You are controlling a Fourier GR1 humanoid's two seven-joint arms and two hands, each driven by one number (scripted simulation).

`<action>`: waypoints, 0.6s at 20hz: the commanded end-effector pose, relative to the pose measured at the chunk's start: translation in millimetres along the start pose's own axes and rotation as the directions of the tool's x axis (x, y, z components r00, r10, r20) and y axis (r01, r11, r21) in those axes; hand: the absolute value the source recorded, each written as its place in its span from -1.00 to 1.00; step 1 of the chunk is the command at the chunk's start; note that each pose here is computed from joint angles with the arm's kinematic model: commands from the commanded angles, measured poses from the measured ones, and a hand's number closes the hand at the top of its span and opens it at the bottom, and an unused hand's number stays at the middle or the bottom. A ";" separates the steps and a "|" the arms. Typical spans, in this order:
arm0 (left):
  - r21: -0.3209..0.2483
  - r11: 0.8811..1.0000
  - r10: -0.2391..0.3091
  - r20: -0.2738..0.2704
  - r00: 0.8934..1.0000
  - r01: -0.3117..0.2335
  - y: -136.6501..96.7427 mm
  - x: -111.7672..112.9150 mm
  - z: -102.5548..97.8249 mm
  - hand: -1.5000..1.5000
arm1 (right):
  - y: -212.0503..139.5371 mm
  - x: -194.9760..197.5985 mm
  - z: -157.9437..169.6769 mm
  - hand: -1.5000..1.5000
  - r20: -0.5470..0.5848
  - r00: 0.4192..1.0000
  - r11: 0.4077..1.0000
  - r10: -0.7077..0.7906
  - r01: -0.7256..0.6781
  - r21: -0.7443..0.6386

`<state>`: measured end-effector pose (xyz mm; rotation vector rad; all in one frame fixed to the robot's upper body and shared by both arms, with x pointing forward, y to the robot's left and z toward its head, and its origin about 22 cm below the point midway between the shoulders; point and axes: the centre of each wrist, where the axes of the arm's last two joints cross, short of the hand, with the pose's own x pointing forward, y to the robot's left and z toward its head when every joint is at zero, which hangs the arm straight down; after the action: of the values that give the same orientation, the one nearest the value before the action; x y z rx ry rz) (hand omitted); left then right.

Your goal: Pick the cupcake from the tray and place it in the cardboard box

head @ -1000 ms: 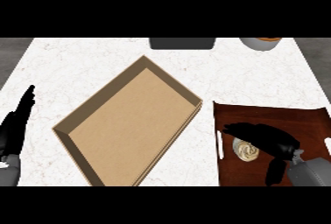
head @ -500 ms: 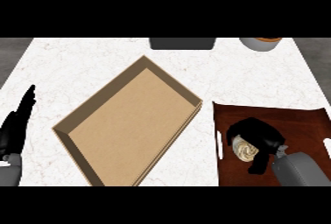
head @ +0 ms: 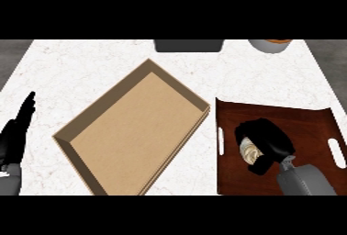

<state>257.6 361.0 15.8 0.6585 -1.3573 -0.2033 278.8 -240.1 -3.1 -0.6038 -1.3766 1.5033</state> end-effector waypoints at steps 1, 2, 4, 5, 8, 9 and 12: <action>-0.001 1.000 0.001 -0.007 1.000 -0.001 7.5 -11.3 3.0 0.00 | 17.3 14.3 18.3 1.00 -0.219 0.973 0.994 -0.067 0.046 -0.102; 0.001 1.000 -0.005 -0.009 1.000 0.005 4.2 -6.6 7.8 0.00 | 19.1 31.9 23.3 1.00 -0.232 0.970 0.989 -0.068 0.034 -0.146; -0.013 1.000 0.003 -0.009 1.000 -0.003 -0.8 -0.5 0.9 0.00 | -21.2 34.0 22.3 1.00 -0.262 0.965 0.964 -0.011 -0.059 -0.260; 0.001 1.000 0.009 -0.004 1.000 -0.009 -1.2 1.5 2.1 0.00 | -20.4 46.6 28.2 1.00 -0.269 0.963 0.959 -0.011 -0.067 -0.277; -0.003 1.000 -0.007 0.005 1.000 0.007 3.9 -11.7 2.2 0.00 | -31.4 61.2 40.7 1.00 -0.258 0.966 0.931 -0.028 -0.069 -0.359; 0.014 1.000 -0.005 0.000 1.000 0.005 -6.0 -3.3 0.9 0.00 | -45.2 81.6 44.7 1.00 -0.220 0.975 0.904 -0.036 -0.062 -0.424; -0.010 1.000 0.010 -0.009 1.000 -0.010 1.5 -0.6 3.0 0.00 | -83.3 83.2 51.5 1.00 -0.125 0.992 0.846 0.033 -0.094 -0.525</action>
<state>255.4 362.7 11.8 0.6569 -1.3542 -0.1996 235.6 -207.0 73.1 -1.0081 -1.5560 1.1562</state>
